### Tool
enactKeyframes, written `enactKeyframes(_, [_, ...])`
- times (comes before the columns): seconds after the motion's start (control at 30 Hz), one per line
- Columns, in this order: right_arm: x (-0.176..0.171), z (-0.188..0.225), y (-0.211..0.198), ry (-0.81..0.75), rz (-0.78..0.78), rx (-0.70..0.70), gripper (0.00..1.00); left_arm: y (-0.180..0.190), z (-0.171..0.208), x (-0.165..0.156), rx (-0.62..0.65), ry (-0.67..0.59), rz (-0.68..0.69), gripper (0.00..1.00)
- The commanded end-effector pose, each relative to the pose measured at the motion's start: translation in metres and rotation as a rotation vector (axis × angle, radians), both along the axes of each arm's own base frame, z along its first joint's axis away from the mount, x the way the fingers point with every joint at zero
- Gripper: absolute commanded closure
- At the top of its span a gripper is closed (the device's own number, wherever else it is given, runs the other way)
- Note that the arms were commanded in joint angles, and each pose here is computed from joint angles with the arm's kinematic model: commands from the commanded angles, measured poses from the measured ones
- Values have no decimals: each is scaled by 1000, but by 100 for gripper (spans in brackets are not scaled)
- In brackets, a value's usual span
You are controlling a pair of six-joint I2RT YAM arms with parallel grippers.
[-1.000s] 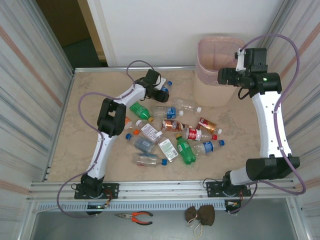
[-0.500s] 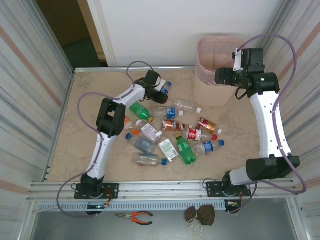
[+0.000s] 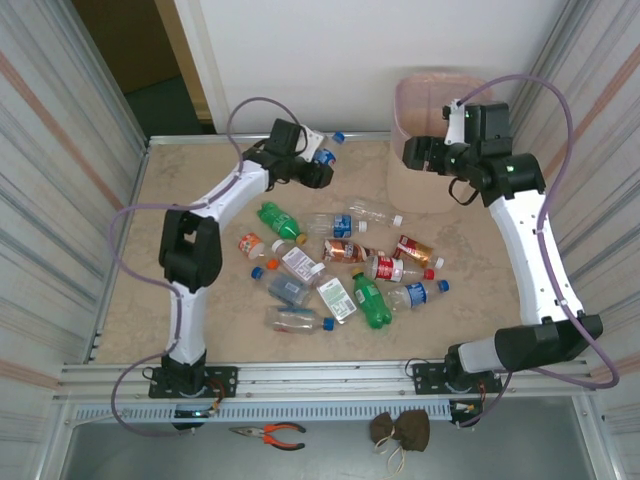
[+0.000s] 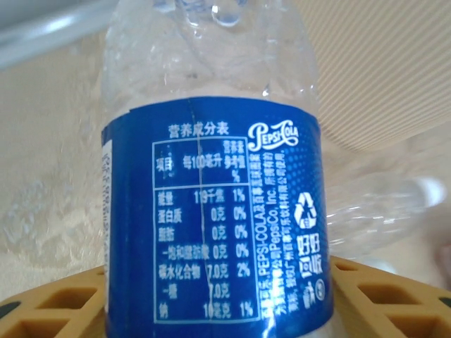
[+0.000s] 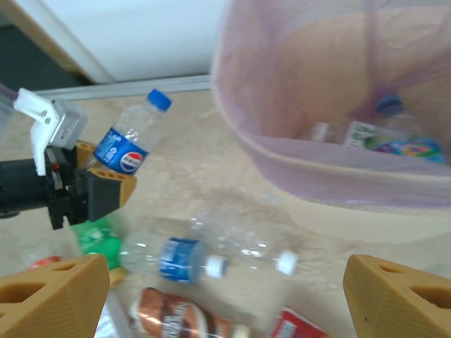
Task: Put the plastic bottles in the bin
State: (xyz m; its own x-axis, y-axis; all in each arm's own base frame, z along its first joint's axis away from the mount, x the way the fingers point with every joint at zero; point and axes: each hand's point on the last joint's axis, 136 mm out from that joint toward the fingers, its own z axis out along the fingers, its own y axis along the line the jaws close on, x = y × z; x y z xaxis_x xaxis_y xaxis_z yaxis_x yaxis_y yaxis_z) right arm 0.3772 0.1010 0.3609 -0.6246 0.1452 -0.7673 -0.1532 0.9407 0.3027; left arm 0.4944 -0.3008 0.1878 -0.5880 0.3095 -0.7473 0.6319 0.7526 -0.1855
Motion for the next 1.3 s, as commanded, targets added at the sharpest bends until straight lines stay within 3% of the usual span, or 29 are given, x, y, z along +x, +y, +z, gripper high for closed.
enactKeyframes(0.0, [-7,28,29,-69,57,192,16,-10,61,-19,-136,-90,-77,48])
enactKeyframes(0.3, [-10,50,64,-86,147,427,15,-25,135,-82,-268,-219,-232,48])
enactKeyframes(0.67, [6,62,84,-40,193,641,18,-50,174,-146,-313,-310,-383,47])
enactKeyframes(0.9, [16,67,90,-30,216,717,32,-58,171,-159,-304,-310,-410,47])
enactKeyframes(1.27, [23,58,90,-3,196,719,51,-60,171,-162,-309,-310,-415,47])
